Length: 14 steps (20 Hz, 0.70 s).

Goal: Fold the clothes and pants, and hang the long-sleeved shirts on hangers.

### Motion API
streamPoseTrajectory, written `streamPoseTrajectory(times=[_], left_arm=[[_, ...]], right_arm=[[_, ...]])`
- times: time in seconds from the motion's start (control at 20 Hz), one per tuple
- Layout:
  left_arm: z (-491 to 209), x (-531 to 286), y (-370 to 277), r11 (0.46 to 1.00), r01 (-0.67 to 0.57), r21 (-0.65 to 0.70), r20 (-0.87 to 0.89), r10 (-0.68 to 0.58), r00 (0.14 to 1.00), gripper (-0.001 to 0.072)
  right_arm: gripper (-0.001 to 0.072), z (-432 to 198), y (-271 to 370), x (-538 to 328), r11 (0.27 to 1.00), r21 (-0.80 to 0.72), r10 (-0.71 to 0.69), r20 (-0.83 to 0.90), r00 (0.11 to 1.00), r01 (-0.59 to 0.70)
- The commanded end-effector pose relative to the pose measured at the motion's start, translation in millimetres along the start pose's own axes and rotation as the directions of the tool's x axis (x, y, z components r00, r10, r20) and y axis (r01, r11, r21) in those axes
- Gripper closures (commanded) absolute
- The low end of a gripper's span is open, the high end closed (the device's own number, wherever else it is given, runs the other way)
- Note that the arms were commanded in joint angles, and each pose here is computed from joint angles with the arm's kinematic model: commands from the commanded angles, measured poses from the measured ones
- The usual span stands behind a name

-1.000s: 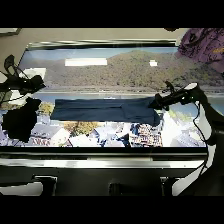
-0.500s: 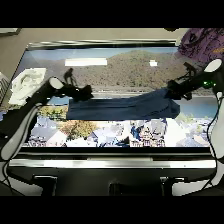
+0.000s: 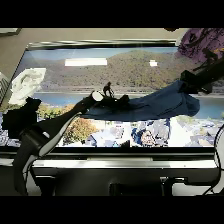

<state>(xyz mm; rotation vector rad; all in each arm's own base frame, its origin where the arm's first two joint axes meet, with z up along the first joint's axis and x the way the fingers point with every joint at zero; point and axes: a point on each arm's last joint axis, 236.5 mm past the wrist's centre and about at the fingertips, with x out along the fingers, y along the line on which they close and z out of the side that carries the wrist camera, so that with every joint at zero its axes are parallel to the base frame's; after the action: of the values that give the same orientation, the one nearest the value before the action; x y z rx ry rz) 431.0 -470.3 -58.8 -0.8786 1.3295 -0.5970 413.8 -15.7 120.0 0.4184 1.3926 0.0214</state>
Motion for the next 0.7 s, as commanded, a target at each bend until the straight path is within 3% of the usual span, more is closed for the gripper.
streamPoseTrajectory(times=[0.0,0.3,0.65], left_arm=[[-25.8,43.0,-27.2,0.997,0.053,-0.064,-0.041,-0.055,0.998,0.0689],[-53.0,83.0,-30.0,0.987,0.054,-0.153,-0.084,-0.068,0.994,0.0689],[-28.7,56.9,-28.1,0.992,0.047,-0.116,-0.095,-0.058,0.994,0.069]], right_arm=[[0.0686,-9.2,-1.4,-21.2,0.999,0.004,-0.032,-0.01,0.999,0.032],[0.0686,-11.3,5.1,-49.3,0.999,-0.005,-0.034,0.061,0.998,0.034],[0.0686,-3.9,4.2,-58.5,0.999,0.017,-0.046,0.124,0.991,0.044]])
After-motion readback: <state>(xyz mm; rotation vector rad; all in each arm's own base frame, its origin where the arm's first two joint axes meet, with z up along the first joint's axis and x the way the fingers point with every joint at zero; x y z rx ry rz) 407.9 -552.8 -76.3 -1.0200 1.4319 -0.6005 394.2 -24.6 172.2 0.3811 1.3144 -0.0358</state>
